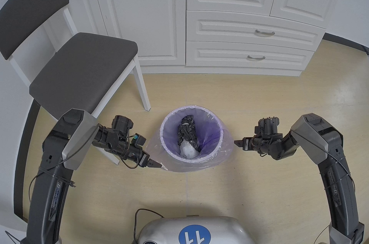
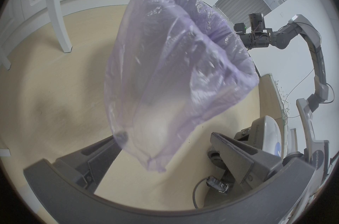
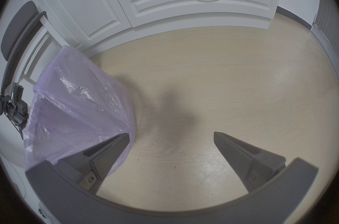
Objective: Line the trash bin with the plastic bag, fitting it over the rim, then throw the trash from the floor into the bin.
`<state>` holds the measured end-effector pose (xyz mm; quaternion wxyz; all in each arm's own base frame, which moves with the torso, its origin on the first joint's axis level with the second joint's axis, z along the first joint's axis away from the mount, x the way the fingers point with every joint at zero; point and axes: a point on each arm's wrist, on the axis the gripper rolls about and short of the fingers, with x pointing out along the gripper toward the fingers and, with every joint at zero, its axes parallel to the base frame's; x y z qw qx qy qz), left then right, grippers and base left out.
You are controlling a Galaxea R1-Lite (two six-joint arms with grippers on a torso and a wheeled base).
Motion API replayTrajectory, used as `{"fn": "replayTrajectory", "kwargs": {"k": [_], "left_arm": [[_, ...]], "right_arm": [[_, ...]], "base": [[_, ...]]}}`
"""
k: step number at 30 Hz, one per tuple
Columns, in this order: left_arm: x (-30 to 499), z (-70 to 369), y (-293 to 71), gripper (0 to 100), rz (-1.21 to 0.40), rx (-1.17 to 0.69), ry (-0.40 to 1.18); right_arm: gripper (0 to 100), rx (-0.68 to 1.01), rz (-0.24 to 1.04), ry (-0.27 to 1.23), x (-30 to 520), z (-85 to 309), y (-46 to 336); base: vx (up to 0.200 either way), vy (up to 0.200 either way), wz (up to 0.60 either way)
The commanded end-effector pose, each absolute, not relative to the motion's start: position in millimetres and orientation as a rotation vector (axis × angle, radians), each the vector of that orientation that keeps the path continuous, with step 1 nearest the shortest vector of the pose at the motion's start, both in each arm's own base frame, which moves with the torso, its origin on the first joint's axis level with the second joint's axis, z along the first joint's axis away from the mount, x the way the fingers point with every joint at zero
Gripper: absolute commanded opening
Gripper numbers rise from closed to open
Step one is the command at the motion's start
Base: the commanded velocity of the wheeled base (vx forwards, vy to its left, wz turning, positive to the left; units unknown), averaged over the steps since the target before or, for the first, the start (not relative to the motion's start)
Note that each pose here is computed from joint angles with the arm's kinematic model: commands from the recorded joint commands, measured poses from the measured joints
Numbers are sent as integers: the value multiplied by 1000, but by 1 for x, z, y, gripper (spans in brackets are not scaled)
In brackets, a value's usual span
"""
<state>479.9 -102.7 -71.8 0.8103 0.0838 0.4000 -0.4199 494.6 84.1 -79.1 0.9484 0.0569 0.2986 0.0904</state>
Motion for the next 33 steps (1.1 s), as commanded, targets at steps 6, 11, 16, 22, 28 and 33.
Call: {"fn": "replayTrajectory", "kwargs": {"k": [6,11,16,22,28,33], "left_arm": [[447,-40,-81,100,-859,180,791],[440,-29,-77,100,-847,191,784],[447,-23,-77,100,-812,195,744],[469,-34,-86,100,-738,130,722],[490,-55,-96,100,-646,141,727],[500,-60,-97,100,-637,126,753]], "right_arm": [[100,105,194,614,489,-70,83],[100,111,188,603,491,-68,81],[100,112,188,599,492,-68,81],[100,113,188,597,494,-72,82],[100,114,187,602,495,-76,81],[100,114,181,606,495,-78,79]], "base": [[0,0,0],[0,0,0],[0,0,0],[0,0,0],[0,0,0],[0,0,0]]}}
